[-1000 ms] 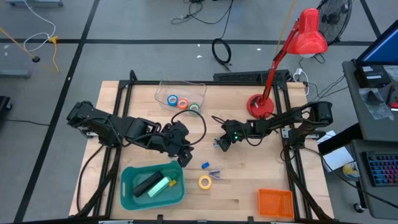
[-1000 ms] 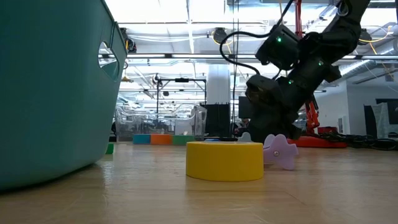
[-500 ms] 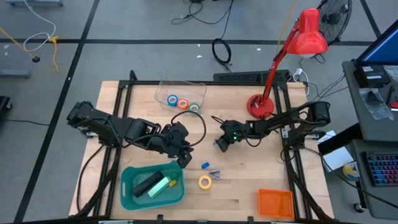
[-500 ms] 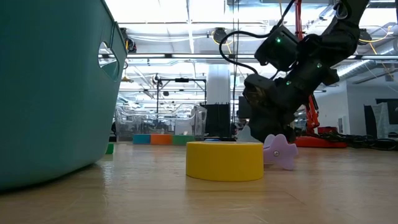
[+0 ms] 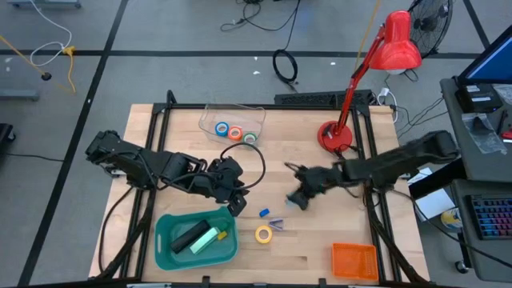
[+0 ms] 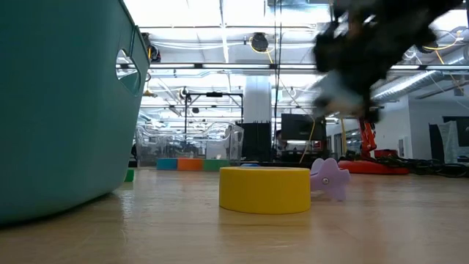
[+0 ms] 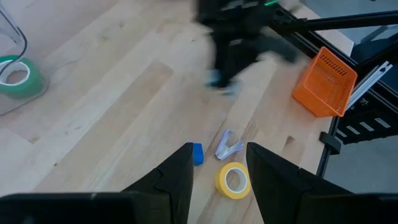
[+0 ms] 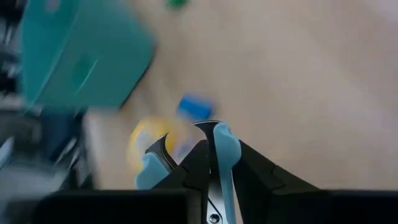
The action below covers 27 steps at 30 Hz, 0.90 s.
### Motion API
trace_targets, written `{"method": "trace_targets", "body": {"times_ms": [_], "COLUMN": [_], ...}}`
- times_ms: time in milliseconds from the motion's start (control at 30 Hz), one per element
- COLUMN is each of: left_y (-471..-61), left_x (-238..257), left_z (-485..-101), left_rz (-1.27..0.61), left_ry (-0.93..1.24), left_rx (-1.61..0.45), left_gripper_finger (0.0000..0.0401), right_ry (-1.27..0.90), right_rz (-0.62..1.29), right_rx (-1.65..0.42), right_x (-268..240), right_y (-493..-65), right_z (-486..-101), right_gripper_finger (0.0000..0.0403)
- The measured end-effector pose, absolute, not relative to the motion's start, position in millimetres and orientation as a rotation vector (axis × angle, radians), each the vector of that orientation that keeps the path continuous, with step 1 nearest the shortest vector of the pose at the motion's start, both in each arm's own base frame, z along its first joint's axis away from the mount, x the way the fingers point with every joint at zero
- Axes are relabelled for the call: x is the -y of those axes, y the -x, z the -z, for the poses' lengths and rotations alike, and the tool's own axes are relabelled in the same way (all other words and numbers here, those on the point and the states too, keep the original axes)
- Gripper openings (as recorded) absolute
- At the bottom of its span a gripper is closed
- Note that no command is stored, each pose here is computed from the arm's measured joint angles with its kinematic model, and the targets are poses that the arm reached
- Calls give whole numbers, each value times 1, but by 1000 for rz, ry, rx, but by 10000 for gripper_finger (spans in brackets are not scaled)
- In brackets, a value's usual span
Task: Pick and place Stapler, Stapler remover, tape
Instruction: Put the light blue staple remover into the orange bin
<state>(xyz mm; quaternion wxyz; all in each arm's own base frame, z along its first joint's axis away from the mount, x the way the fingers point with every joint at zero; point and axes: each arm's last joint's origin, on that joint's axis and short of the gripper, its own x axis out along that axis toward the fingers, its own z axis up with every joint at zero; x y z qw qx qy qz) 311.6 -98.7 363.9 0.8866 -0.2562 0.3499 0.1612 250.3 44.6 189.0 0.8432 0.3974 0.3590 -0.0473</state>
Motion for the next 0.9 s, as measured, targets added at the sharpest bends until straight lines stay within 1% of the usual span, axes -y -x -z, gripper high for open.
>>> {"method": "trace_targets", "body": {"times_ms": [100,200,333,467,600,767,900], "left_y": [-312,-312,-312,-312,-313,-314,-315], "left_x": [99,99,98,98,95,91,90], "left_z": [-364,-364,-364,-364,-364,-364,-364], "left_rz": [-334,-331,-327,-325,-328,-324,-320], "left_ry": [522,516,508,499,498,502,496], "left_rx": [-727,-727,-725,-727,-728,-736,-738], "left_gripper_finger": [149,149,149,149,149,149,149], "right_ry": [-868,-918,-988,-1063,-1107,-1141,-1129], "right_rz": [47,38,26,64,106,134,181], "right_rx": [-821,-868,-954,-1032,-1128,-1180,-1191], "right_x": [-76,-106,-147,-180,-205,-228,-234], "right_y": [-225,-195,-158,-129,-112,-104,-105], "right_z": [-213,-231,-239,-229,-213,-194,-181], "right_gripper_finger": [37,38,41,40,40,41,42]}}
